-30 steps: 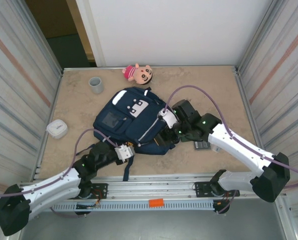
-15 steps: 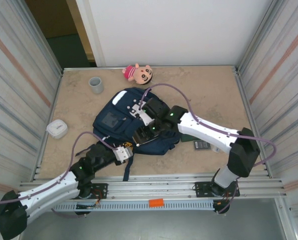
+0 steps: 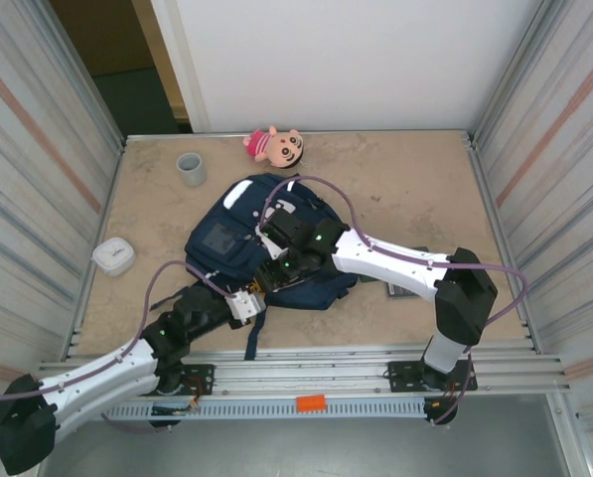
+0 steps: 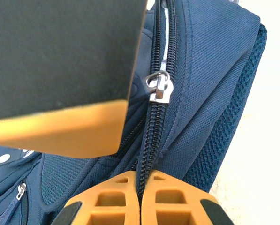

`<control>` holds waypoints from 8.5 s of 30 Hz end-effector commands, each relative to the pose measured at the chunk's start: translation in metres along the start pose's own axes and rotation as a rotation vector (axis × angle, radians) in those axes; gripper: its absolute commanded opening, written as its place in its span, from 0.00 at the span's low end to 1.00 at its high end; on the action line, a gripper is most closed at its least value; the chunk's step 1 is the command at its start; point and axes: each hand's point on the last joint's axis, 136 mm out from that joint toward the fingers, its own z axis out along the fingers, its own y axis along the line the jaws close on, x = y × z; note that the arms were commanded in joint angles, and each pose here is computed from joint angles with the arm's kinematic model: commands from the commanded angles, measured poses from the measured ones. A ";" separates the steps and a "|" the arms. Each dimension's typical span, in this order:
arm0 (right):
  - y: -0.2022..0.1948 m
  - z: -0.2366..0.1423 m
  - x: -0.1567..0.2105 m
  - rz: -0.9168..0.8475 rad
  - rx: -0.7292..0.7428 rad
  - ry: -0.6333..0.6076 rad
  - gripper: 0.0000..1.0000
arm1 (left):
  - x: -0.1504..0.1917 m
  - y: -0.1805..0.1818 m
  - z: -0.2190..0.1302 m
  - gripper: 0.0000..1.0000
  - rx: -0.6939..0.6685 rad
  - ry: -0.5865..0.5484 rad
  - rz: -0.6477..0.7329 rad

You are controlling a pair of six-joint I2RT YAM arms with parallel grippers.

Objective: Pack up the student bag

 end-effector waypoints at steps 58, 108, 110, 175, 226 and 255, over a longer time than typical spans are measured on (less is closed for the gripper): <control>-0.180 -0.073 0.040 0.645 -0.044 -0.428 0.00 | -0.047 0.064 -0.020 0.62 -0.163 0.065 -0.750; 0.000 -0.022 0.007 0.389 -0.165 -0.448 0.00 | 0.103 0.132 -0.044 0.49 -0.718 0.350 -1.798; 0.003 -0.022 0.000 0.388 -0.170 -0.466 0.00 | 0.099 0.126 -0.049 0.55 -0.719 0.376 -1.857; -0.151 -0.072 0.037 0.562 0.100 -0.606 0.00 | 0.070 0.041 -0.139 0.00 -0.875 0.440 -2.217; -0.069 -0.119 -0.030 0.313 -0.156 -0.693 0.00 | -0.103 0.018 0.061 0.72 0.269 0.315 -0.702; -0.245 -0.088 -0.054 0.714 0.045 -0.816 0.00 | -0.147 0.030 0.000 0.00 0.282 0.092 -0.508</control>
